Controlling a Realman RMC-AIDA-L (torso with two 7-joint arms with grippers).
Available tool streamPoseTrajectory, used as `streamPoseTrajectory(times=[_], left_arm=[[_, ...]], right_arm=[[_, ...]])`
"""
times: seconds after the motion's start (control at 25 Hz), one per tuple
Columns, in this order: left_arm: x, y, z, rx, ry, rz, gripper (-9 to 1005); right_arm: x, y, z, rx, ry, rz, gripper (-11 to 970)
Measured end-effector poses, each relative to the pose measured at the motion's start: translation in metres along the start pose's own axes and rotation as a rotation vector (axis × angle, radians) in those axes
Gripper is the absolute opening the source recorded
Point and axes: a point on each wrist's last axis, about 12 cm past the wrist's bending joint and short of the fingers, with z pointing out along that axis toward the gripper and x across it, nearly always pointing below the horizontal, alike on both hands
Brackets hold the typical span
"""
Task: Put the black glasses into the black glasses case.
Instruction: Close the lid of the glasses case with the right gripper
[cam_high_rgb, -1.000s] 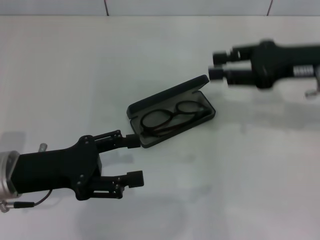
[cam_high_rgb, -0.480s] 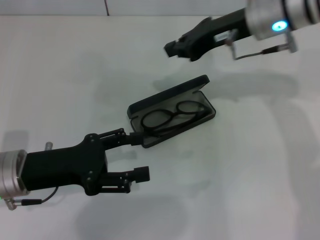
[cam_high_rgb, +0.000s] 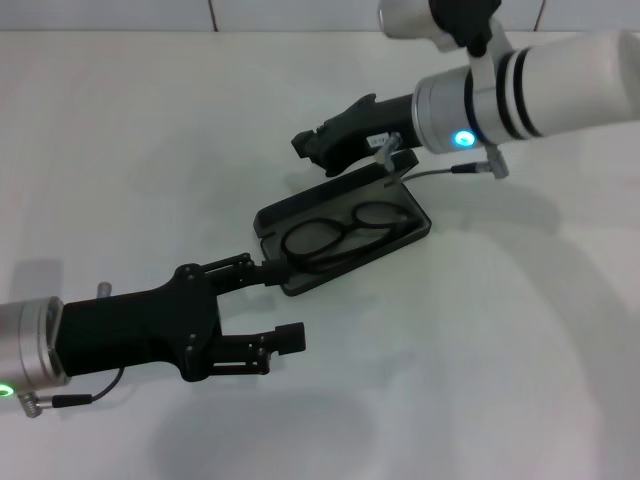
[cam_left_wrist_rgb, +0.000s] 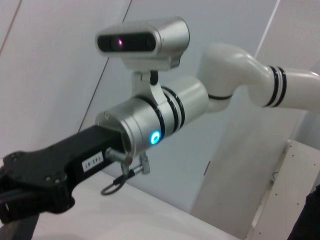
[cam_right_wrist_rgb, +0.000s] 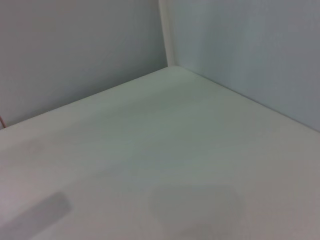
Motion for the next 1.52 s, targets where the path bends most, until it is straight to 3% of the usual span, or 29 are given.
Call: streamPoseTrajectory(times=[0.36, 1.52], left_arm=[[-0.002, 0.001, 0.003, 0.005, -0.003, 0.002, 891], [-0.007, 0.008, 0.012, -0.004, 0.002, 0.008, 892]], right_arm=[[0.018, 0.002, 0.006, 0.038, -0.023, 0.041, -2], [0.045, 0.007, 0.006, 0.014, -0.045, 0.073, -1]])
